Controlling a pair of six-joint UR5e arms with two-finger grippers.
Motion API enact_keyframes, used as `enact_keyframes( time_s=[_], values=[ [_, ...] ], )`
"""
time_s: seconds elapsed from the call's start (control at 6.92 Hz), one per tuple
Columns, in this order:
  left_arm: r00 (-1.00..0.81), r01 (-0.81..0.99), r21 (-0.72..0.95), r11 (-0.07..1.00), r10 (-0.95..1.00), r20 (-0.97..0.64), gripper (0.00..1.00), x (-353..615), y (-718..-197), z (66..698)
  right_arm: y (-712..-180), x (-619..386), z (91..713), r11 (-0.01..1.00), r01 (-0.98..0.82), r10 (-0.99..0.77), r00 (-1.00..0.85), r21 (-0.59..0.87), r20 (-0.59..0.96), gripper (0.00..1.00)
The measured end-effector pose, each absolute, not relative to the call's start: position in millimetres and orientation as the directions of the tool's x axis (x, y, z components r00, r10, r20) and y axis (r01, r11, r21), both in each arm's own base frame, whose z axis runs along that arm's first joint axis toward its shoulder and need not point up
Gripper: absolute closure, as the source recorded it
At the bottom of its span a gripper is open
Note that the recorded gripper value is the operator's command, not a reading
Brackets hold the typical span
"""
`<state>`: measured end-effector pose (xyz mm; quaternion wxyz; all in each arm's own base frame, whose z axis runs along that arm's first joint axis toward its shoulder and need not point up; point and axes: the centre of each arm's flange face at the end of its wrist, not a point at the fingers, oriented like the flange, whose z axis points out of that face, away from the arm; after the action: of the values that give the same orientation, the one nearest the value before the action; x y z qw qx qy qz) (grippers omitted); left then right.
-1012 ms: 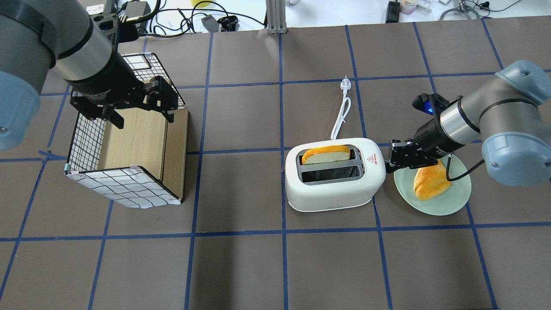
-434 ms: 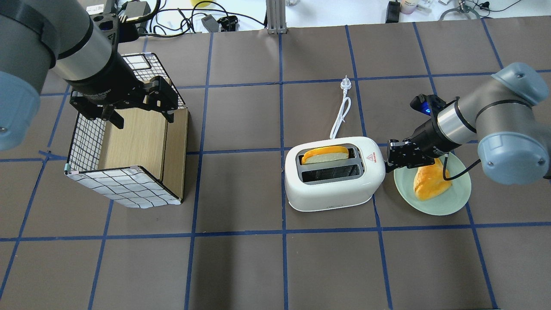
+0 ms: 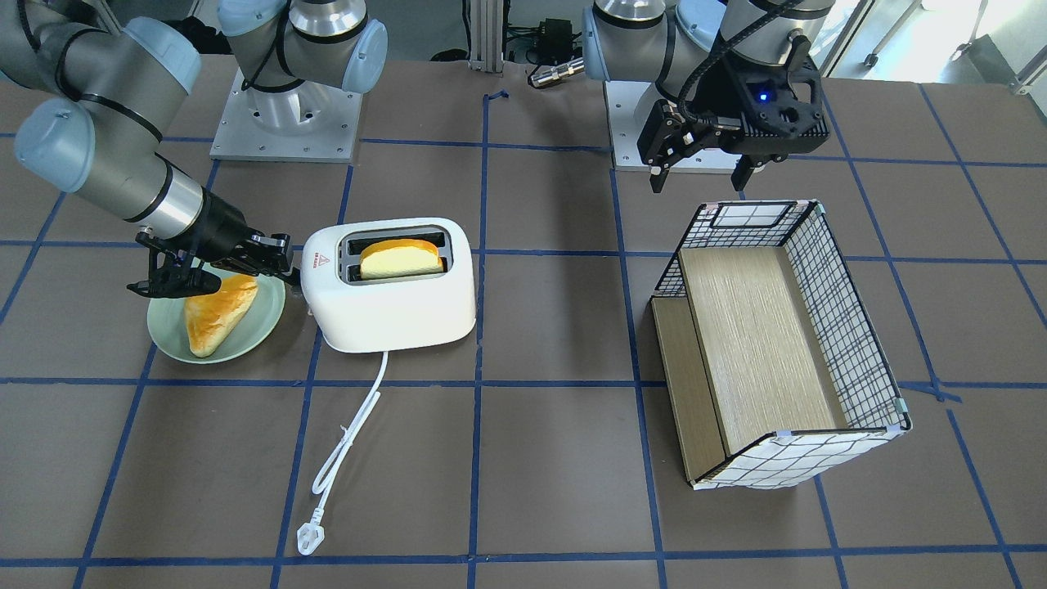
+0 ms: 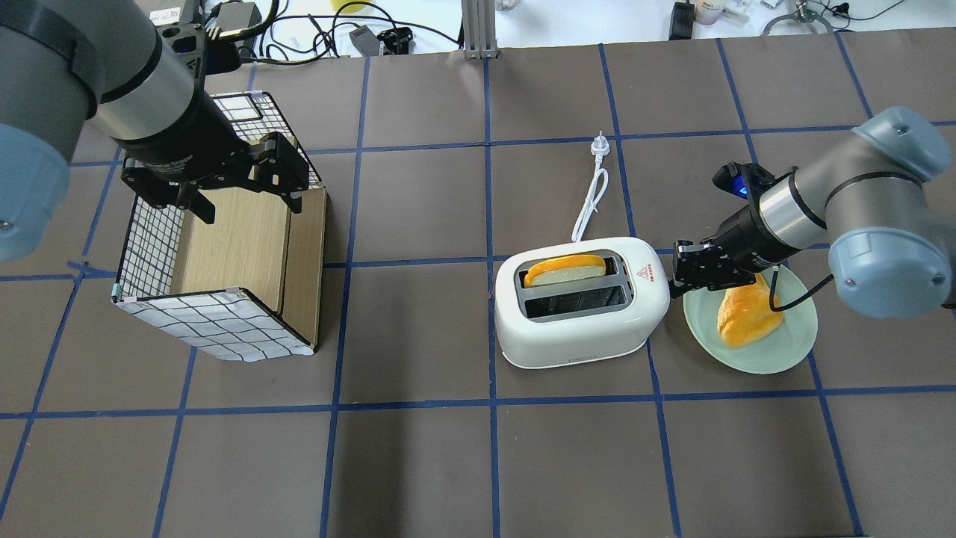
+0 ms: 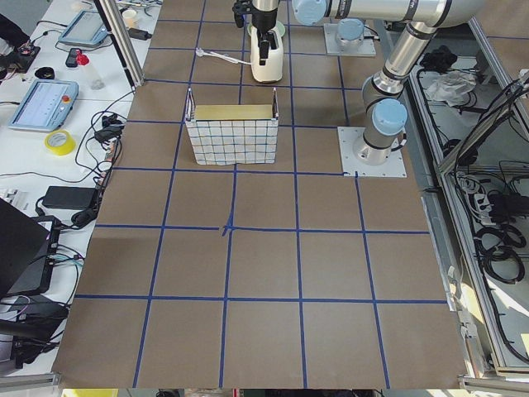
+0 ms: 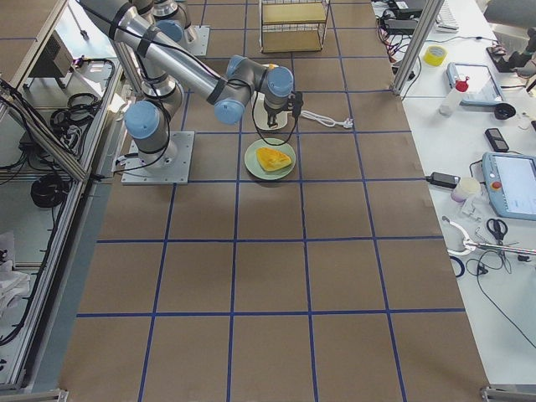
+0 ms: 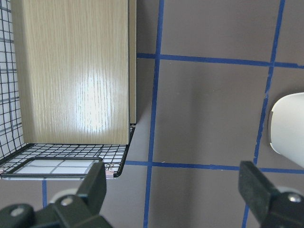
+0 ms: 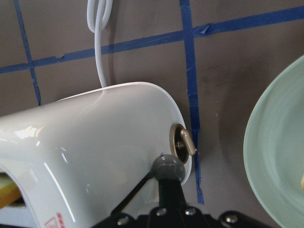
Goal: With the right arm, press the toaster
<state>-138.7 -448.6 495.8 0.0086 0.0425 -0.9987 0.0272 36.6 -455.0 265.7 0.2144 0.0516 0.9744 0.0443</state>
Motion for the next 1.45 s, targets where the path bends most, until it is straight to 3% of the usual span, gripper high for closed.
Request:
enact_keyframes(
  time_s=[0.29, 0.43, 0.58, 1.01, 1.45],
  values=[
    [-0.996, -0.085, -0.054, 0.995, -0.084, 0.019, 0.00, -139, -449, 496, -456, 32, 287, 0.990, 0.106, 0.134, -0.921, 0.095, -0.367, 0.41],
    [-0.996, -0.085, -0.053, 0.995, -0.084, 0.020, 0.00, -139, -449, 496, -454, 29, 300, 0.987, 0.126, 0.153, -0.928, 0.100, -0.340, 0.05],
    [-0.996, -0.085, -0.053, 0.995, -0.084, 0.020, 0.00, -139, -449, 495, -455, 27, 314, 0.984, 0.139, 0.168, -0.932, 0.111, -0.322, 0.00],
    [-0.996, -0.085, -0.053, 0.995, -0.084, 0.019, 0.00, -139, -449, 495, -460, 15, 356, 0.978, 0.155, 0.182, -0.962, 0.143, -0.204, 0.00],
    [-0.996, -0.085, -0.053, 0.995, -0.084, 0.019, 0.00, -139, -449, 495, -450, 12, 404, 0.987, 0.147, 0.153, -0.984, 0.068, -0.094, 0.00]
  ],
)
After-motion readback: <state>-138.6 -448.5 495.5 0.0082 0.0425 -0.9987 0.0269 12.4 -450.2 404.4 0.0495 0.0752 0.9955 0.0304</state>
